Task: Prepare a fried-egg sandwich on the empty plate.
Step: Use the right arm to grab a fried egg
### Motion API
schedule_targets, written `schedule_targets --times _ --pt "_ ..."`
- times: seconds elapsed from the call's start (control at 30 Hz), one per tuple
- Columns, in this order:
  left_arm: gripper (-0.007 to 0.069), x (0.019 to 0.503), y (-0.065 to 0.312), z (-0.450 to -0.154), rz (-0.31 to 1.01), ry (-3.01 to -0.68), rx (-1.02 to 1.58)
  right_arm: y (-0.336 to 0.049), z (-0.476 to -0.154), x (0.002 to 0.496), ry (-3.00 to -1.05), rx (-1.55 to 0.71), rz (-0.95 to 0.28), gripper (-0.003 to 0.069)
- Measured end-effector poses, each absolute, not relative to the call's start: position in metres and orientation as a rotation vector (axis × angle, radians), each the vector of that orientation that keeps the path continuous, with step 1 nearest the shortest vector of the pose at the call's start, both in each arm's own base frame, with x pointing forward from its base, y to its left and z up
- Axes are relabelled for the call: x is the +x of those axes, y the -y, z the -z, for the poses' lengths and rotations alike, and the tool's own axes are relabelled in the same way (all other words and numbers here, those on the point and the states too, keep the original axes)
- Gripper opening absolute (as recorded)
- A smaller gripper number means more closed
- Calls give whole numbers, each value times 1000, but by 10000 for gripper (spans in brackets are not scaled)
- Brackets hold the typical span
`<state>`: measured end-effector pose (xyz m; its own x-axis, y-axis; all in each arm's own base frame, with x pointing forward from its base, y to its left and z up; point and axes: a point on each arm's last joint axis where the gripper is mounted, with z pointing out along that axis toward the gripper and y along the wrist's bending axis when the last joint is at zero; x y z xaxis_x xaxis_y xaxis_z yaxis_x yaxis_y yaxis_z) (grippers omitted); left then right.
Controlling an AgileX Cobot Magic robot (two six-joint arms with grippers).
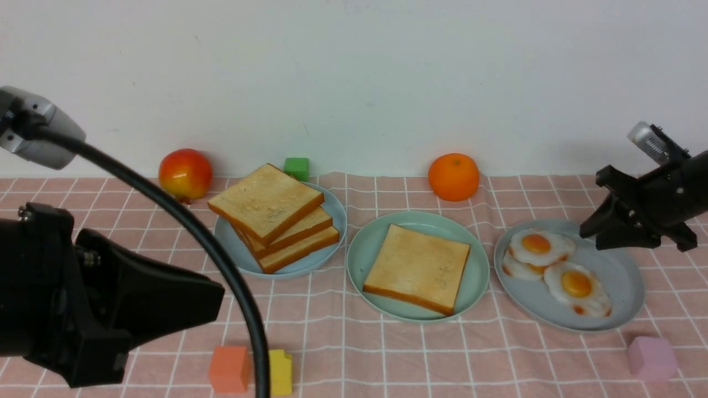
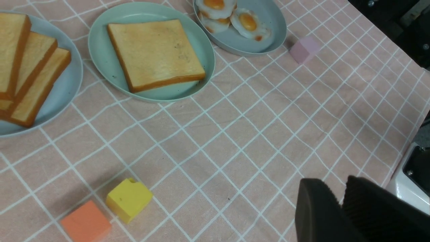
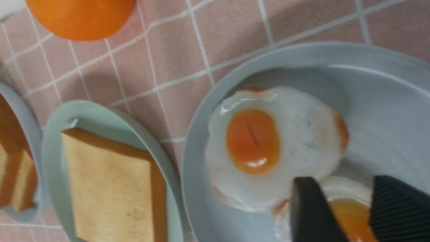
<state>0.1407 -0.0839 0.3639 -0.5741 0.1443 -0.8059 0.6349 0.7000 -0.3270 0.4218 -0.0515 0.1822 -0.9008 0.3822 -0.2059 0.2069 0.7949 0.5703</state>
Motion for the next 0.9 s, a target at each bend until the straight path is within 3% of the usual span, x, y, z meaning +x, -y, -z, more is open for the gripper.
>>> schedule_targets --times 0.1,0.2,0.57,0.9 --pt "169 141 84 -364 781 -2107 593 51 -175 424 -2667 493 -833 372" --pt "172 141 84 -364 781 -2107 593 51 -169 427 -2656 527 -846 375" --pt "174 140 84 -364 785 -2111 598 53 -143 434 -2650 613 -854 272" --pt "180 140 84 -364 785 -2112 599 48 -133 441 -2563 662 -999 244"
